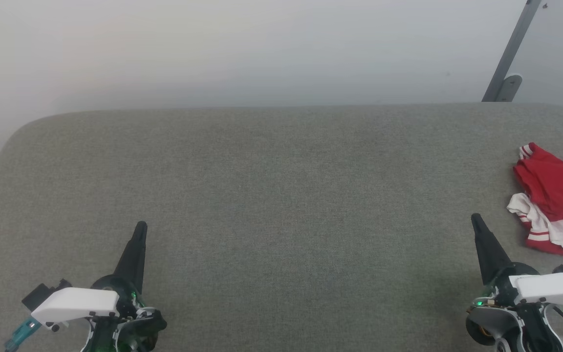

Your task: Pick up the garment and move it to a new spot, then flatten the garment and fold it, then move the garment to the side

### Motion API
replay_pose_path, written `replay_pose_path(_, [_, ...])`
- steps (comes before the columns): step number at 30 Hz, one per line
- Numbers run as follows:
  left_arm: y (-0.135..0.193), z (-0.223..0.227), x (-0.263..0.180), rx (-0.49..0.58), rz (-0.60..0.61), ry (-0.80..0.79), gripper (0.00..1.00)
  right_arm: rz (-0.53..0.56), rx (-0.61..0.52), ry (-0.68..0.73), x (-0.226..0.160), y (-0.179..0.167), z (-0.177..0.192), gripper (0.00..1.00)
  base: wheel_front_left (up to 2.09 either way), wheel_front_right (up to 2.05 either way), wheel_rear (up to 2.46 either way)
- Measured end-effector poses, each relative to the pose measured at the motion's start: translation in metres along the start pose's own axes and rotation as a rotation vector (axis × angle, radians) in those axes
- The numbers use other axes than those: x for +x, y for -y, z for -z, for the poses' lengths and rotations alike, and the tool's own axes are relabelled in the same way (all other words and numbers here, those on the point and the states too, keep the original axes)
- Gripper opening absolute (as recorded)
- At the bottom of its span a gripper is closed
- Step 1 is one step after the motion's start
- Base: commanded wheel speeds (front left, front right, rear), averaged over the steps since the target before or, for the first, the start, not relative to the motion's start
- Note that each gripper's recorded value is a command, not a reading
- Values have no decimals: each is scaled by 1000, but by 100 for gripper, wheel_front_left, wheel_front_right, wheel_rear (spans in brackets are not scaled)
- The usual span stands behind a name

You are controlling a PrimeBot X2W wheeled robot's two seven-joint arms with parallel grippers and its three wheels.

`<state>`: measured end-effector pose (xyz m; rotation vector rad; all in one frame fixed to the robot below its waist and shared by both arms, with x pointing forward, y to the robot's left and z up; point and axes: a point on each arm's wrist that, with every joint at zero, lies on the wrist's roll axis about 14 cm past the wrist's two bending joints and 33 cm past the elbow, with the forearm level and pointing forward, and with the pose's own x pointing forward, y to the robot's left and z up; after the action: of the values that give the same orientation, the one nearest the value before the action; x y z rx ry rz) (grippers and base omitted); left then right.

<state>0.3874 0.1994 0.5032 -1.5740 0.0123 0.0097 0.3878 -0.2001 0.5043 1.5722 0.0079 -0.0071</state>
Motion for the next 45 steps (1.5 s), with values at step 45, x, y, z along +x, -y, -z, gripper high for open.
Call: replay_pose_path(45, [0,0,0,0,0,0,0,0,0,0,0,0,0,0,0,0,0])
